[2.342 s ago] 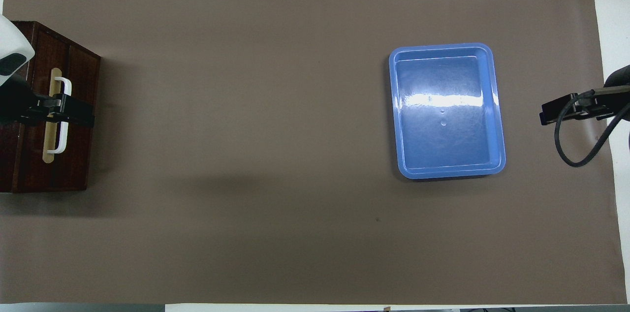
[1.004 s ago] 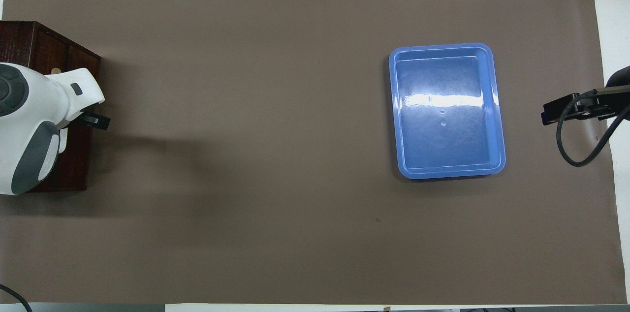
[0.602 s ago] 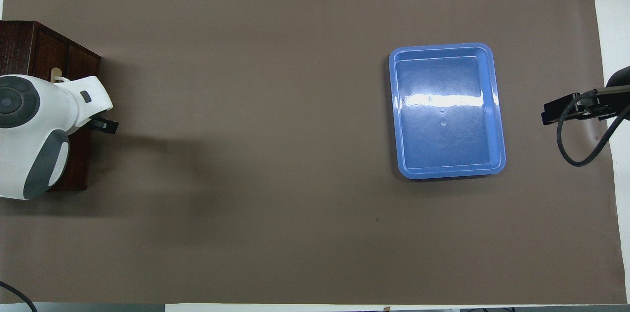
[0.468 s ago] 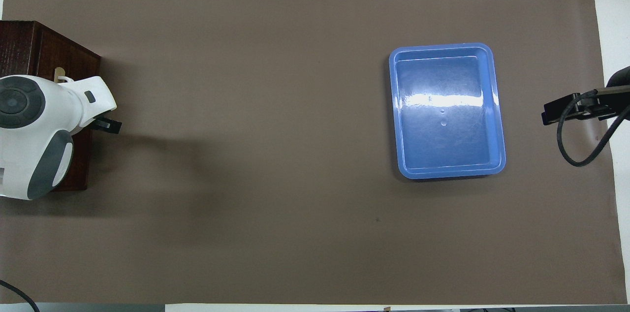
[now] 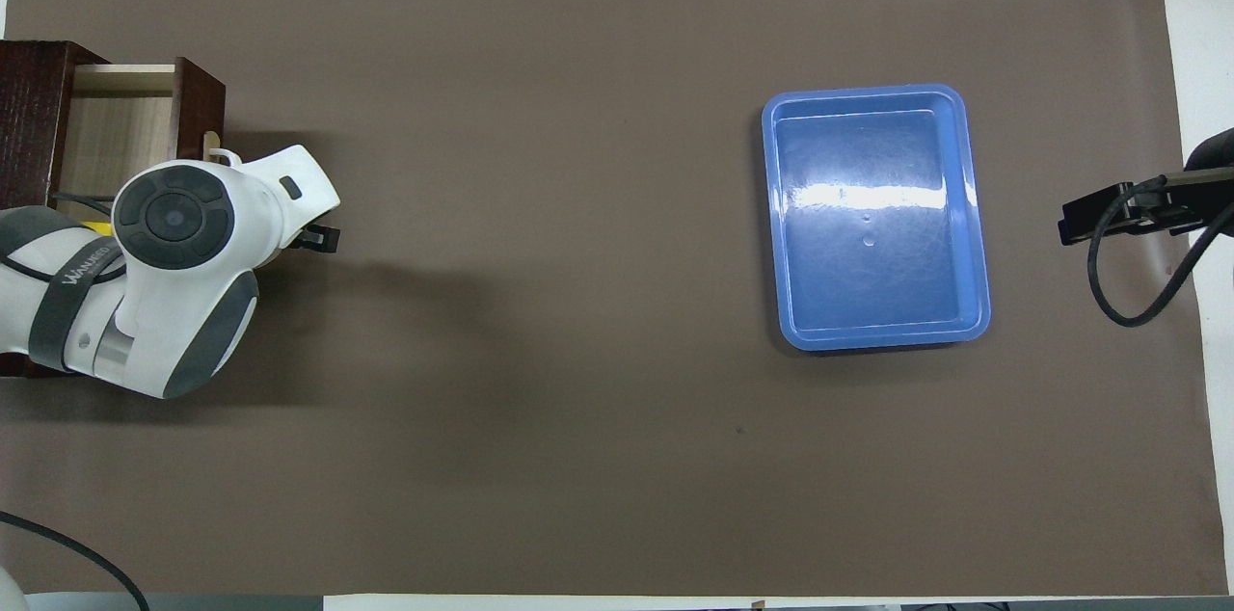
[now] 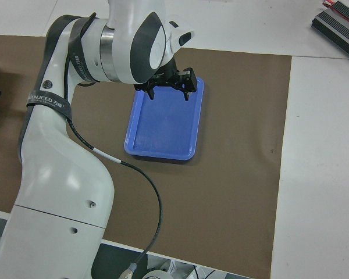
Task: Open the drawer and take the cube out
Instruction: 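Pull the drawer open toward the robot with the left gripper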
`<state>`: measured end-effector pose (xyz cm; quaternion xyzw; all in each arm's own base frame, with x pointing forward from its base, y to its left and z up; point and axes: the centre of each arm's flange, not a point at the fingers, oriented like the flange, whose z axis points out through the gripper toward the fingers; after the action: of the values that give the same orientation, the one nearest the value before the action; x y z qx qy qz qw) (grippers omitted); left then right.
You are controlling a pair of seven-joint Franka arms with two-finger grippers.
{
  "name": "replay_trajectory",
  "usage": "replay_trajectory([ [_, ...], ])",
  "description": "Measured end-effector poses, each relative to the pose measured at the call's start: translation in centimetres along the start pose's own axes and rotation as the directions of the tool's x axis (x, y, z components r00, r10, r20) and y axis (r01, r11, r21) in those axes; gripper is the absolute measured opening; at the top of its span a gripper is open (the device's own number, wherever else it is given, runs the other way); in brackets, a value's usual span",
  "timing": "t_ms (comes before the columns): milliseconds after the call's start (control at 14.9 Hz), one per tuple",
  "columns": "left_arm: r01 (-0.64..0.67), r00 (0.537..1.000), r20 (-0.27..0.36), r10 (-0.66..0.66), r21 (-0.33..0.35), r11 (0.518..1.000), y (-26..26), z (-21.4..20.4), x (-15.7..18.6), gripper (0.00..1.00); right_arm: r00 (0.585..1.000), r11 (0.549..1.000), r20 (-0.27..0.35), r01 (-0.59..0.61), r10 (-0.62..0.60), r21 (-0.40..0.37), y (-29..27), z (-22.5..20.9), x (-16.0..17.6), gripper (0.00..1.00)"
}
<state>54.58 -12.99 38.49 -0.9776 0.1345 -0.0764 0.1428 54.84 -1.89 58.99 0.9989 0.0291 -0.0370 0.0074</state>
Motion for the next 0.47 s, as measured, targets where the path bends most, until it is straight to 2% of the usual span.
replay_trajectory([
  [201, 0.044, 0.999, 0.002, -0.043, -0.059, 0.997, 2.9, -1.4, 0.4, 1.0, 1.0, 1.0, 0.0, 0.0, 0.0, 0.0, 0.0, 0.0, 0.0, 1.0],
  [468, 0.075, 0.997, 0.012, -0.075, -0.069, 0.995, 4.8, -1.8, 0.4, 1.0, 1.0, 1.0, 0.0, -0.001, 0.001, 0.0, 0.1, 0.0, 0.0, 1.0],
])
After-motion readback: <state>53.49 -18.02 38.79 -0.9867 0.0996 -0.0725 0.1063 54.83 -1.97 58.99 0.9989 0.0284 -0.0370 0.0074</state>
